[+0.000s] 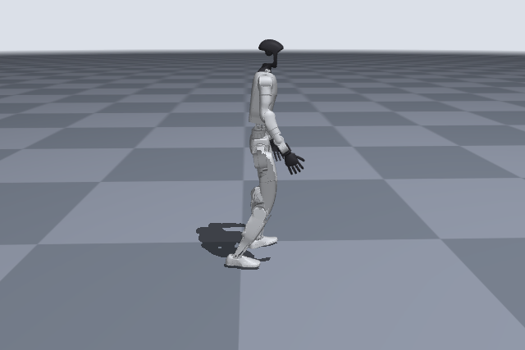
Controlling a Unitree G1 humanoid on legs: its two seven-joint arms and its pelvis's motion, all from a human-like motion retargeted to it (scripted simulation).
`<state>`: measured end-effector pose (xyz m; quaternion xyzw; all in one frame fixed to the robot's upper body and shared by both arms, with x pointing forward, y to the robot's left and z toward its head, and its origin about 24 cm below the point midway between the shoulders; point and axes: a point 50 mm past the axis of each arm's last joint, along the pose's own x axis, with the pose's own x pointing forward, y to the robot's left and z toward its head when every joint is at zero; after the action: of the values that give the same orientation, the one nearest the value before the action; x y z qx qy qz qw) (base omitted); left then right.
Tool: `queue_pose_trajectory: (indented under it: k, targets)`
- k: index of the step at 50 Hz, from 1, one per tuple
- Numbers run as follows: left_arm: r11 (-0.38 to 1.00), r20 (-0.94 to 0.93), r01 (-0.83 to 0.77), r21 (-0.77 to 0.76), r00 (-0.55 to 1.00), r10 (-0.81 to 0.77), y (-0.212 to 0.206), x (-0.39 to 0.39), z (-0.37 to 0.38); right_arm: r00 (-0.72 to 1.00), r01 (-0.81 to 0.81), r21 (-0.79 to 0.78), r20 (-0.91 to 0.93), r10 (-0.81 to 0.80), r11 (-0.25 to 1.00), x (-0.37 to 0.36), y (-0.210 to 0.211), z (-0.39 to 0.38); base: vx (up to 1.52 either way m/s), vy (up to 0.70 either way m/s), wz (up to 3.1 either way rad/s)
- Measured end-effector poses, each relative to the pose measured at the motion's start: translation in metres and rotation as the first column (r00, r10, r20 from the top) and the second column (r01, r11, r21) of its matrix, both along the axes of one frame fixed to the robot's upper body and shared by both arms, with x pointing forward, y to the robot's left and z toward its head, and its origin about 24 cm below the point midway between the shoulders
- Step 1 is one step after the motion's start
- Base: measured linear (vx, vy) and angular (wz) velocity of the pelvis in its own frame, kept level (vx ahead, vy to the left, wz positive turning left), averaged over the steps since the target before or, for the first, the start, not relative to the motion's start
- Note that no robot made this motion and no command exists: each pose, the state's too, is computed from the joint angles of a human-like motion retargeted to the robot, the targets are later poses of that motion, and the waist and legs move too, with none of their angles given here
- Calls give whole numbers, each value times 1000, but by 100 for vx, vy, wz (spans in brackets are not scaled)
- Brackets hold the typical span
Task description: Sport exercise
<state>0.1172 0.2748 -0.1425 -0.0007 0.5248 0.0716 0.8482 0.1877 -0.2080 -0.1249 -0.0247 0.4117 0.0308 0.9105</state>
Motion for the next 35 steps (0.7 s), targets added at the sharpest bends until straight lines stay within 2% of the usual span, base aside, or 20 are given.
queue_pose_trajectory:
  k: [8,18,25,35]
  targets:
    - [993,-151,-108,-55,984,98,-6,-68,-16,992,87,-33,95,-83,996,29,-26,21,-27,-24,-10]
    - [979,-207,-54,-195,978,13,-42,-91,-26,971,224,-84,99,-216,971,23,-62,26,-26,-12,-19]
    - [976,-131,17,-216,990,-46,-57,-59,-26,971,231,-91,83,-223,969,14,-63,23,-25,-2,-1]
    - [980,117,126,-152,987,-108,-55,38,-1,993,113,-21,-35,-114,993,-13,-25,-2,-35,5,23]
